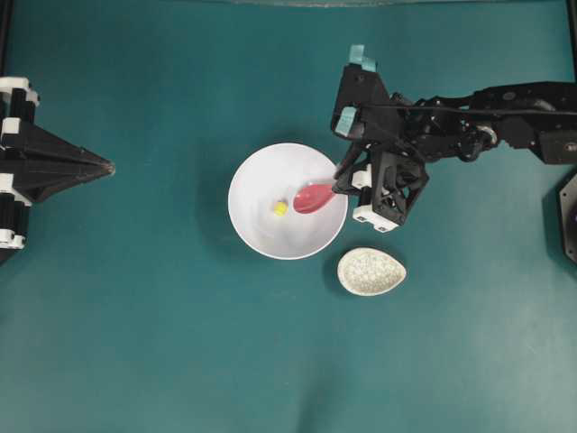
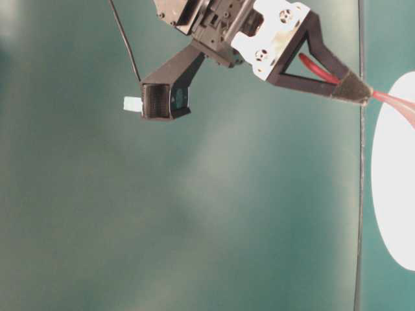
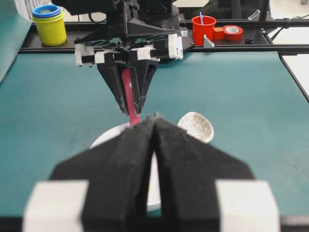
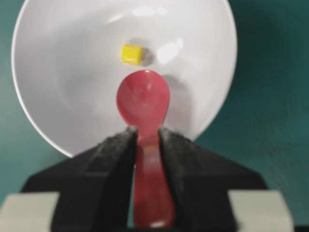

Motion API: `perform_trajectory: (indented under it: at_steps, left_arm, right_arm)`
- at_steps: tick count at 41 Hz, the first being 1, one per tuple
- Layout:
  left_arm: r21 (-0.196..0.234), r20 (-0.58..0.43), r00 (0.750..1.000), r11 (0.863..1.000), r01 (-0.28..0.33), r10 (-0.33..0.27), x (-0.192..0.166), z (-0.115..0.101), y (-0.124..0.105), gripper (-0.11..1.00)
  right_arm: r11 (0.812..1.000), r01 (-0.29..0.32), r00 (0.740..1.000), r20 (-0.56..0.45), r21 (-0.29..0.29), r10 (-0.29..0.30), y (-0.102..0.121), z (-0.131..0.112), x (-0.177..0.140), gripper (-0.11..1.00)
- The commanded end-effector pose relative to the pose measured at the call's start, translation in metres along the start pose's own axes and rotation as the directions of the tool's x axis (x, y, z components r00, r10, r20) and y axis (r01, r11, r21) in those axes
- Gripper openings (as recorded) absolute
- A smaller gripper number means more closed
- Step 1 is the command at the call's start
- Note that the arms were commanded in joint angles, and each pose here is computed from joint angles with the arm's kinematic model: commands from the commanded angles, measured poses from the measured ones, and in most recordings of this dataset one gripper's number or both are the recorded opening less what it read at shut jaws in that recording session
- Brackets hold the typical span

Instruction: Scoop the yellow hexagonal prism block from the bowl with a spoon using the right arm.

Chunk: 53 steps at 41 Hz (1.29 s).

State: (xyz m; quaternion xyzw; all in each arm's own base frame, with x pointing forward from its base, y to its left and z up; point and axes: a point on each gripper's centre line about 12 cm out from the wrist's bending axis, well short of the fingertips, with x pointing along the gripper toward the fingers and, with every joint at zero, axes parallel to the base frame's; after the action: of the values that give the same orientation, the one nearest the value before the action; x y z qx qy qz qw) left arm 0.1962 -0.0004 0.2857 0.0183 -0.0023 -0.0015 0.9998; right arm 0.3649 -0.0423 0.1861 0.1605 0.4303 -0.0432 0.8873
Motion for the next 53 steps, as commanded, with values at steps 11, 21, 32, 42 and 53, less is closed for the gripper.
perform_trajectory:
  at_steps: [11,21,32,42,53]
  left_arm:
    - [0.005,0.023,1.000,1.000,0.001,-0.001,0.002,0.008,0.000,-0.01]
    - [0.005,0.022,1.000,1.000,0.001,-0.002,0.002,0.007,0.000,-0.01]
    - [0.005,0.023,1.000,1.000,0.001,-0.001,0.002,0.008,0.000,-0.01]
    - [0.005,0.025,1.000,1.000,0.001,-0.001,0.002,0.008,0.000,-0.01]
    - [0.005,0.023,1.000,1.000,0.001,-0.001,0.002,0.008,0.000,-0.01]
  right_arm:
    - [1.000,-0.005,0.999,0.032,0.008,0.005,0.002,0.011,-0.005,0.23]
    - [1.000,-0.002,1.000,0.011,0.031,0.001,0.000,0.007,0.001,0.23]
    - [0.999,0.003,1.000,0.003,0.040,-0.003,-0.002,0.006,0.008,0.23]
    - [0.999,0.015,1.000,0.018,0.045,-0.016,-0.005,0.007,0.016,0.23]
    - [0.999,0.020,0.998,0.063,0.040,-0.022,-0.003,0.014,0.020,0.22]
